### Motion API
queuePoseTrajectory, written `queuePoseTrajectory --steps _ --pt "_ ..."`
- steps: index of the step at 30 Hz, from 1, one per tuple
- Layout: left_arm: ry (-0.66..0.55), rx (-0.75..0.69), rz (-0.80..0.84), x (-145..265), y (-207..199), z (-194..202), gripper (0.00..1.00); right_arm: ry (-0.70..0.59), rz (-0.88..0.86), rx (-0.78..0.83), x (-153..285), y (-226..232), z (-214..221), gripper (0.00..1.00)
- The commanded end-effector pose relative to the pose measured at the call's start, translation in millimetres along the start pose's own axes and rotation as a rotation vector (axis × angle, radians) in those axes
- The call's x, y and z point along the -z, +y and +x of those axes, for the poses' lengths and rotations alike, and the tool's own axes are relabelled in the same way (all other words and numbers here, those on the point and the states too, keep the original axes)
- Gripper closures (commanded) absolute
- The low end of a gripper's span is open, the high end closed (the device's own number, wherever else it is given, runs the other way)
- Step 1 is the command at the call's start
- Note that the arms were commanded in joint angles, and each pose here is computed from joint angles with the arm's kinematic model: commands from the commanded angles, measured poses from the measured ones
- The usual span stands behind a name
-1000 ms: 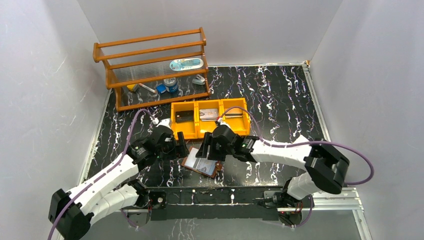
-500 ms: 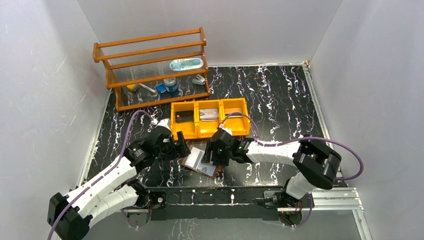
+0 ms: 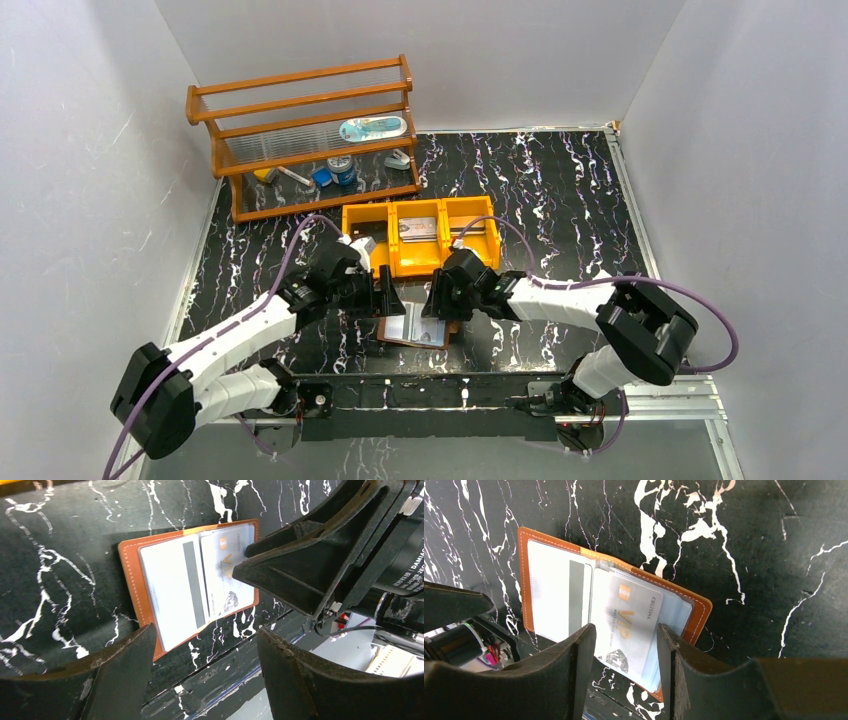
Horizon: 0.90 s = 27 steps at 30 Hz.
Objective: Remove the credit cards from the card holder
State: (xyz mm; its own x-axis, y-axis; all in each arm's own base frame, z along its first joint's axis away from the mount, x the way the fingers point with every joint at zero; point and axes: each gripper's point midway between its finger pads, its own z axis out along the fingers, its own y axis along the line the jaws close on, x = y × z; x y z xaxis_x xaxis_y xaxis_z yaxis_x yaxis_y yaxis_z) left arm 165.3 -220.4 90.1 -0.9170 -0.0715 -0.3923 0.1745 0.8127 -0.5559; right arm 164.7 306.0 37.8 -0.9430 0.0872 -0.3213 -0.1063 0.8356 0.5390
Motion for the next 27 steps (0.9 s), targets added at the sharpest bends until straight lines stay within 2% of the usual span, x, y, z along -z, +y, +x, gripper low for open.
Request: queuePoseTrajectory --steps 1,13,27 --pt "0.028 -0.027 0.117 -4.7 -23.2 -1.3 0.29 0.026 0.105 0.089 -5.0 -27.7 3.4 0.44" --pt "0.089 0.042 0.184 -36.6 -39.7 11.3 0.44 0.027 0.137 0.011 -9.2 -42.7 9.9 0.52" --pt "0.135 0.114 0.055 -68.5 0.3 39.6 0.5 0.035 0.158 -0.08 -10.9 -59.5 24.3 0.52"
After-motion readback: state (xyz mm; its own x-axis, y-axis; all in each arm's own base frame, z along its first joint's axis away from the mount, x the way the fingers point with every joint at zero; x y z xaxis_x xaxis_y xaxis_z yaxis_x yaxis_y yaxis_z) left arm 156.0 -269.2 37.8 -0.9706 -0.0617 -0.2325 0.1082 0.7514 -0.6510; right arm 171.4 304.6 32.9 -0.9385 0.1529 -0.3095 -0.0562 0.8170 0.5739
